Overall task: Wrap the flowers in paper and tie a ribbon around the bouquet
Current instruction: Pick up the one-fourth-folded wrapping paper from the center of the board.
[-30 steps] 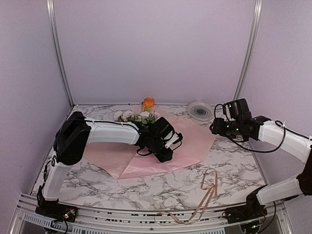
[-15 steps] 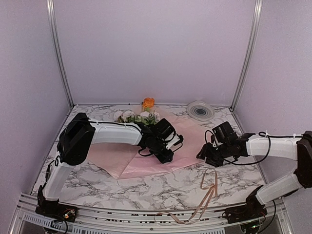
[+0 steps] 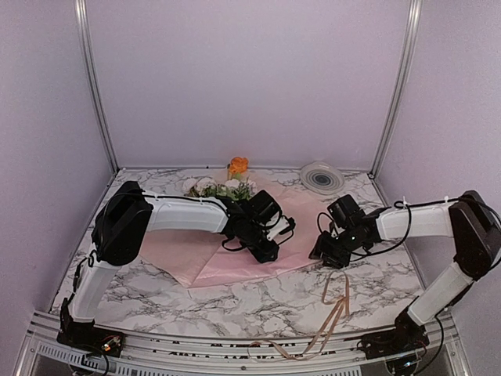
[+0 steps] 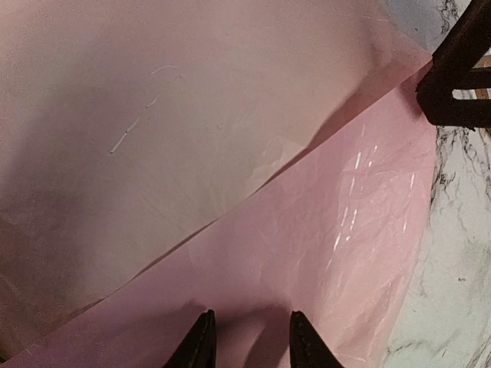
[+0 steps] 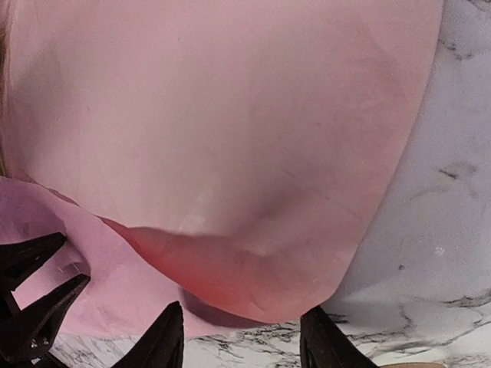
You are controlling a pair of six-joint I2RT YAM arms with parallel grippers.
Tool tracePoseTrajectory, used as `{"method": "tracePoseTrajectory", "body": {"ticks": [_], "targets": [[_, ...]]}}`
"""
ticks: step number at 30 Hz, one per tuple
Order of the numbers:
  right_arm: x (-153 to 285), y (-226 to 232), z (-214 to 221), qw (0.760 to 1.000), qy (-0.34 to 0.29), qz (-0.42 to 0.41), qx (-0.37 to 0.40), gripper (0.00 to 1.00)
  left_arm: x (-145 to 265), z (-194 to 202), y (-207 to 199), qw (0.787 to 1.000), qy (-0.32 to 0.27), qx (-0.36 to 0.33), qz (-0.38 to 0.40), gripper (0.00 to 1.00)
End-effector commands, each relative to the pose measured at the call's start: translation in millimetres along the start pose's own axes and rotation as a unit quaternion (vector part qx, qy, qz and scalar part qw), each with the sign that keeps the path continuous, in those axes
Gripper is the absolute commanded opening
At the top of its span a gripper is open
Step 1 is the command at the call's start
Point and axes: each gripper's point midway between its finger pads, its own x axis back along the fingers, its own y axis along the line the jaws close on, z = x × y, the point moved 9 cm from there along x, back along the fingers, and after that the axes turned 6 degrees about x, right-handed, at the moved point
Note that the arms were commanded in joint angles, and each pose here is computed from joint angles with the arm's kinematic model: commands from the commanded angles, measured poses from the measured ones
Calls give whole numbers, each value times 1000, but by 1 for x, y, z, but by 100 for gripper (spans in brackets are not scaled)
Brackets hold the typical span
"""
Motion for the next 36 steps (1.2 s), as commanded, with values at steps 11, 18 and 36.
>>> {"method": "tracePoseTrajectory", "body": {"ticks": [11,18,36], "targets": [[1,7,-16,999,-24,42,4,7,-6,18,8,999,36,8,4,33],[7,14,-23,998,-42,45,30,0,-12,24,17,999,41,22,-1,33],[52,133,-2,946,-157,-22,284,0,-31,42,47,994,42,105,8,33]]}}
